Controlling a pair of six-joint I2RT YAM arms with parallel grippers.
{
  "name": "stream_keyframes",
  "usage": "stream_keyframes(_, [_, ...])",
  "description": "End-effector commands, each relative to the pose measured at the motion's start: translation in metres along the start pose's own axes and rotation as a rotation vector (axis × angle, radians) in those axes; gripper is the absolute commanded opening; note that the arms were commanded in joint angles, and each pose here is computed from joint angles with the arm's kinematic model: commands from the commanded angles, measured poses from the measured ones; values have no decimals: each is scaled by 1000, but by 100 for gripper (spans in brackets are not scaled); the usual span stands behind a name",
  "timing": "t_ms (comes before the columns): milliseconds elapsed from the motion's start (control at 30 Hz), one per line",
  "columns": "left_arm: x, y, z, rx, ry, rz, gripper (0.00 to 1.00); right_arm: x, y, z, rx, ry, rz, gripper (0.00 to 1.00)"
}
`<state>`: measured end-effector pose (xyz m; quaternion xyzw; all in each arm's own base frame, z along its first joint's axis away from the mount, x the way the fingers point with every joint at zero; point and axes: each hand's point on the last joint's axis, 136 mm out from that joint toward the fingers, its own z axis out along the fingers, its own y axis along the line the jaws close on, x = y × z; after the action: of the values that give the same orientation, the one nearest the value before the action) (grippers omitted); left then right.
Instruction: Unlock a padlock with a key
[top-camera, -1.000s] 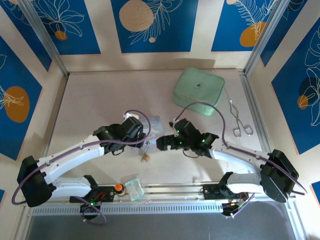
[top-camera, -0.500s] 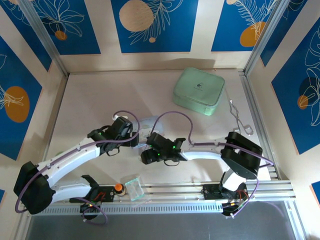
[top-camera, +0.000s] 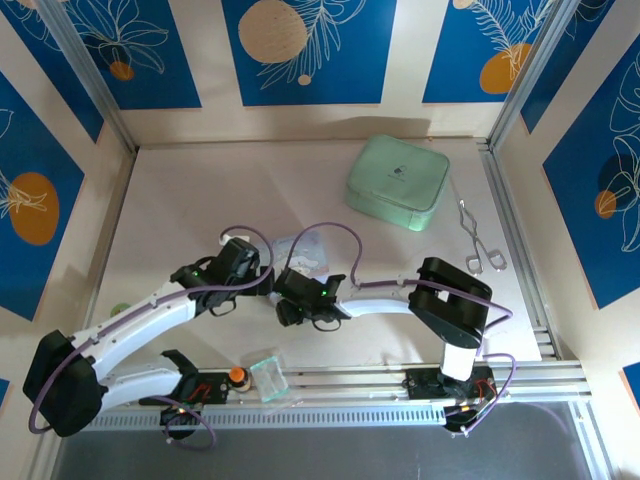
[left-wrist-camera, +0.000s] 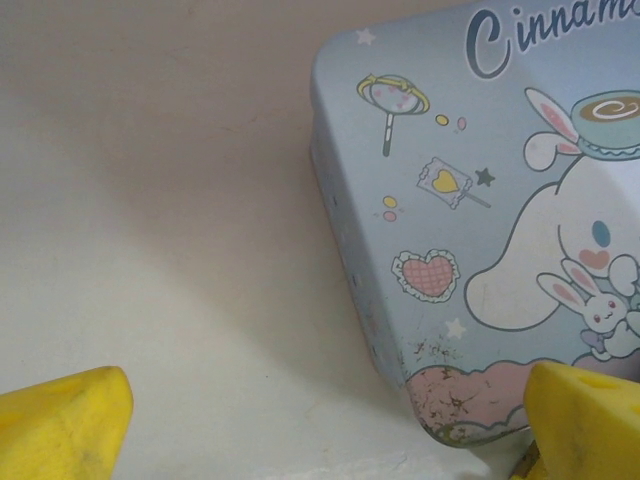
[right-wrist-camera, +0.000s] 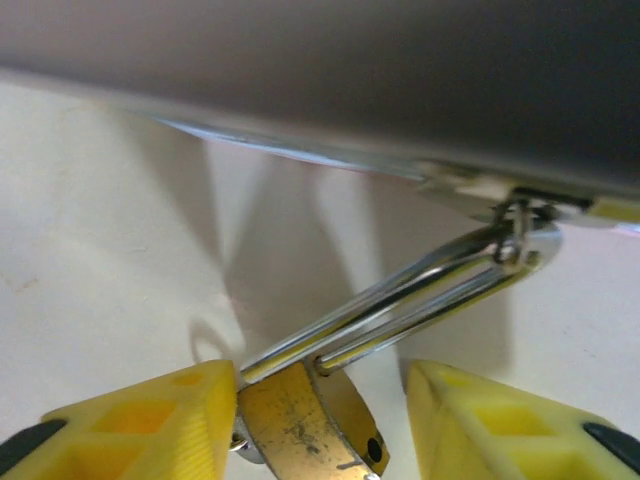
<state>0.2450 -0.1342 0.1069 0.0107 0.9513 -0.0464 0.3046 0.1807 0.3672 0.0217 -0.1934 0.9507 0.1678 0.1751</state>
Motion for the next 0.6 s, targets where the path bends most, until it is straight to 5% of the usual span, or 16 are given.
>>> stream_keyframes(0, [-2, 0, -2, 20, -16, -26, 99, 15, -8, 8, 65, 54, -2, 46])
stream_keyframes(267, [-15, -11, -18, 83, -52, 8, 99, 26, -22, -6, 62, 40, 32, 35])
stream_keyframes(567, [-27, -40, -27, -4, -83, 346, 99, 29, -31, -15, -124, -2, 144, 24])
